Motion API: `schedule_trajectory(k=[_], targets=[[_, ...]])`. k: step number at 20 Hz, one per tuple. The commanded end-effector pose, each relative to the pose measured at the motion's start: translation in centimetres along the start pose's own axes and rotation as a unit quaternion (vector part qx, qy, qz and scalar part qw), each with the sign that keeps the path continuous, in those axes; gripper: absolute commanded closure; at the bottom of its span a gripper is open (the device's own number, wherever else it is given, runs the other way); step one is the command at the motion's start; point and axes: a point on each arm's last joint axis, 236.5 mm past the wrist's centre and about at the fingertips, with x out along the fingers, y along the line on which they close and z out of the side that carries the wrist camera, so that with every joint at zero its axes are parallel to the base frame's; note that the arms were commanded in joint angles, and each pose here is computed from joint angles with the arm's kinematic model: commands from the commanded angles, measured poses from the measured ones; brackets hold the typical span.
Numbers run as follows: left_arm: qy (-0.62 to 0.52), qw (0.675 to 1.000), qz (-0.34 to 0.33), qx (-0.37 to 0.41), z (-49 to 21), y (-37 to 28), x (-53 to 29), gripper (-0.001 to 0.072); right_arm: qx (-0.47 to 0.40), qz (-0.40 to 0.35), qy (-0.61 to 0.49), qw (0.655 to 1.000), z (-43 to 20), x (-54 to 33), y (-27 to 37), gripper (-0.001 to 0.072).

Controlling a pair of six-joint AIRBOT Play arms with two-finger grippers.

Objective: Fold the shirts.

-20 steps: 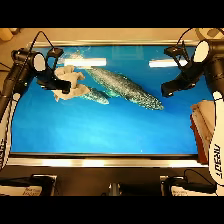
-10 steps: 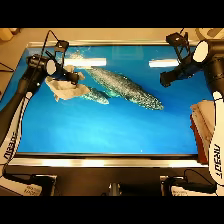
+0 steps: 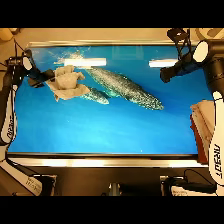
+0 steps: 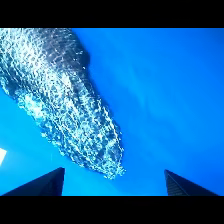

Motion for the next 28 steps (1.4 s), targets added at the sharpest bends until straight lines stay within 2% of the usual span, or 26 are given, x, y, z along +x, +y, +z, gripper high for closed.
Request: schedule_trajectory(k=[1,4,5,6,7,9,11,13,16,19,21,23,26,28], targets=[[0.040,0.997,-0.022,-0.055,-0.8,1.0,2.7,0.0022,0.001,0.002,0.001,1.000,0.0,0.0,0.1,0.0038],[0.025,0.996,-0.062,-0.060,-0.3,-1.6,4.5,0.0031,0.000,0.002,0.001,1.000,0.0,0.0,0.1,0.0038],[0.023,0.995,-0.071,-0.062,-0.3,-2.4,4.5,0.0121,0.001,0.002,0.001,1.000,0.0,0.0,0.1,0.0038],[0.024,0.994,-0.082,-0.063,-0.4,-3.2,4.2,0.0464,0.001,0.002,0.002,1.000,-0.1,0.0,0.1,0.0038],[0.021,0.993,-0.102,-0.061,-0.3,-4.4,3.1,0.0668,0.000,0.004,0.010,1.000,-0.5,-0.1,0.2,0.0038],[-0.019,0.986,-0.163,-0.002,1.3,-7.8,-1.3,0.0676,-0.024,-0.003,0.016,1.000,-0.9,-0.7,-0.1,0.0038],[-0.097,0.964,-0.232,0.090,3.4,-12.3,-9.8,0.0676,-0.041,-0.031,0.006,0.999,-0.7,-2.5,-1.3,0.0038],[-0.193,0.916,-0.309,0.166,3.2,-17.3,-22.0,0.0676,-0.046,-0.069,-0.019,0.996,-0.1,-5.6,-2.9,0.0037],[-0.307,0.834,-0.403,0.219,-2.2,-22.1,-39.3,0.0676,-0.048,-0.138,-0.072,0.987,0.7,-12.4,-5.4,0.0036],[-0.338,0.773,-0.464,0.271,-10.4,-23.5,-49.3,0.0677,-0.028,-0.178,-0.137,0.974,0.3,-20.1,-6.1,0.0036],[-0.331,0.764,-0.473,0.288,-14.0,-23.9,-51.2,0.0677,-0.022,-0.194,-0.180,0.964,-0.4,-25.0,-5.9,0.0037],[-0.292,0.778,-0.451,0.326,-17.1,-25.2,-48.6,0.0677,-0.016,-0.205,-0.210,0.956,-1.4,-28.6,-5.6,0.0037],[-0.194,0.809,-0.404,0.381,-22.2,-28.2,-39.1,0.0676,-0.008,-0.200,-0.197,0.960,-3.7,-30.1,-4.9,0.0037],[-0.111,0.827,-0.365,0.412,-26.4,-29.5,-30.7,0.0676,-0.002,-0.176,-0.138,0.975,-6.1,-28.4,-4.0,0.0038]])
